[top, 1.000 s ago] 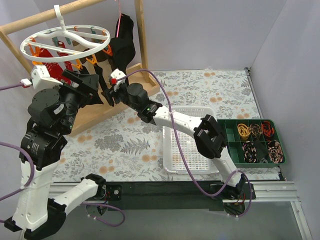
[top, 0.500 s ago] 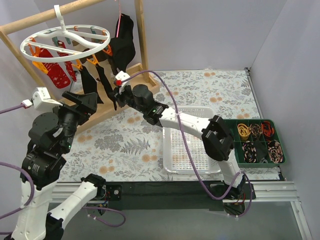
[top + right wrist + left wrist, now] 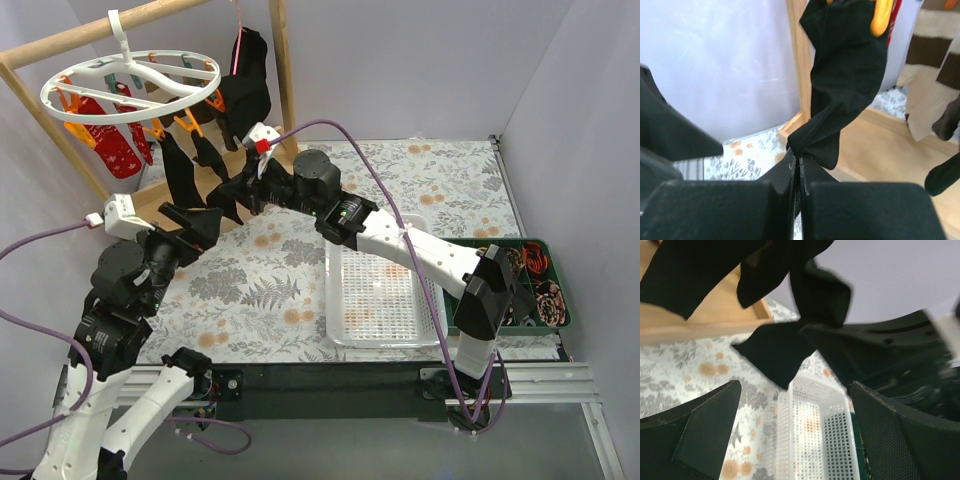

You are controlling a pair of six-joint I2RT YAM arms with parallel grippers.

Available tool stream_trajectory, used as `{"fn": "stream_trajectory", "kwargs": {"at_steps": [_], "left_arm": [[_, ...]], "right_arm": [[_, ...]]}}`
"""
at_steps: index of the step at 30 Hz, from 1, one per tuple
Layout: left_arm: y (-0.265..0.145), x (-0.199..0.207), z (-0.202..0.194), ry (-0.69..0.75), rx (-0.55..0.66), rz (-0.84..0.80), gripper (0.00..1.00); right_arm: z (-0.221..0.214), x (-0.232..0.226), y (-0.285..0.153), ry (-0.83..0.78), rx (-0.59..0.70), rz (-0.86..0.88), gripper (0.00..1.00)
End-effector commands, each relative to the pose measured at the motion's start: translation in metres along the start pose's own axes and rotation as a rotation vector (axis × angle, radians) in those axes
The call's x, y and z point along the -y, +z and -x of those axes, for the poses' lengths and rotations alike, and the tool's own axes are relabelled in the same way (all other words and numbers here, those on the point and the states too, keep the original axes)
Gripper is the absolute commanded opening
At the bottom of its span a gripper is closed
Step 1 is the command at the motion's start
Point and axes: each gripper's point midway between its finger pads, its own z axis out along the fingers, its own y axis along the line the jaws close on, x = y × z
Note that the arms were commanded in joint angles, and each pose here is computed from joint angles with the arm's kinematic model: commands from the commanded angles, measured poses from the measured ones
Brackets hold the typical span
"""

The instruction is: Remove the socks clipped to the hanger

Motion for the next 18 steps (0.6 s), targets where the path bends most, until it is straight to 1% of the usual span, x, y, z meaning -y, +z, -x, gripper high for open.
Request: {"fn": "stream_trajectory", "kwargs": {"at_steps": [1, 2, 4, 5, 6, 7, 14, 16, 18], "left_arm": [[0.004, 0.036, 0.044, -0.027, 0.105, -0.058, 0.87], [0.010, 0.042, 0.060, -0.029, 0.128, -0.007, 0.86], [0.024, 0.043, 0.070, -0.014, 0.127, 0.067, 0.86], [0.043, 0.035, 0.066, 0.010, 0.099, 0.163, 0.86], [0.040, 0.047, 0.084, 0.000, 0.131, 0.155, 0.86], [0.043, 0.051, 0.090, 0.003, 0.136, 0.166, 0.86], [0.076, 0.057, 0.102, 0.028, 0.178, 0.225, 0.84], [0.083, 0.055, 0.105, 0.041, 0.195, 0.244, 0.81], [0.085, 0.058, 0.110, 0.061, 0.221, 0.234, 0.76]], "right_arm": [[-0.002, -0.013, -0.008, 0.027, -0.052, 0.040, 0.01], [-0.003, -0.012, -0.008, 0.026, -0.055, 0.034, 0.01], [-0.005, -0.008, -0.007, 0.024, -0.061, 0.017, 0.01], [-0.007, -0.008, -0.006, 0.026, -0.065, 0.014, 0.01], [-0.008, -0.007, -0.006, 0.027, -0.068, 0.010, 0.01], [-0.008, -0.006, -0.006, 0.026, -0.068, 0.001, 0.01], [-0.008, -0.004, -0.005, 0.027, -0.067, -0.010, 0.01], [-0.007, -0.004, -0.006, 0.030, -0.067, -0.011, 0.01], [-0.008, -0.004, -0.007, 0.030, -0.068, -0.013, 0.01]]}}
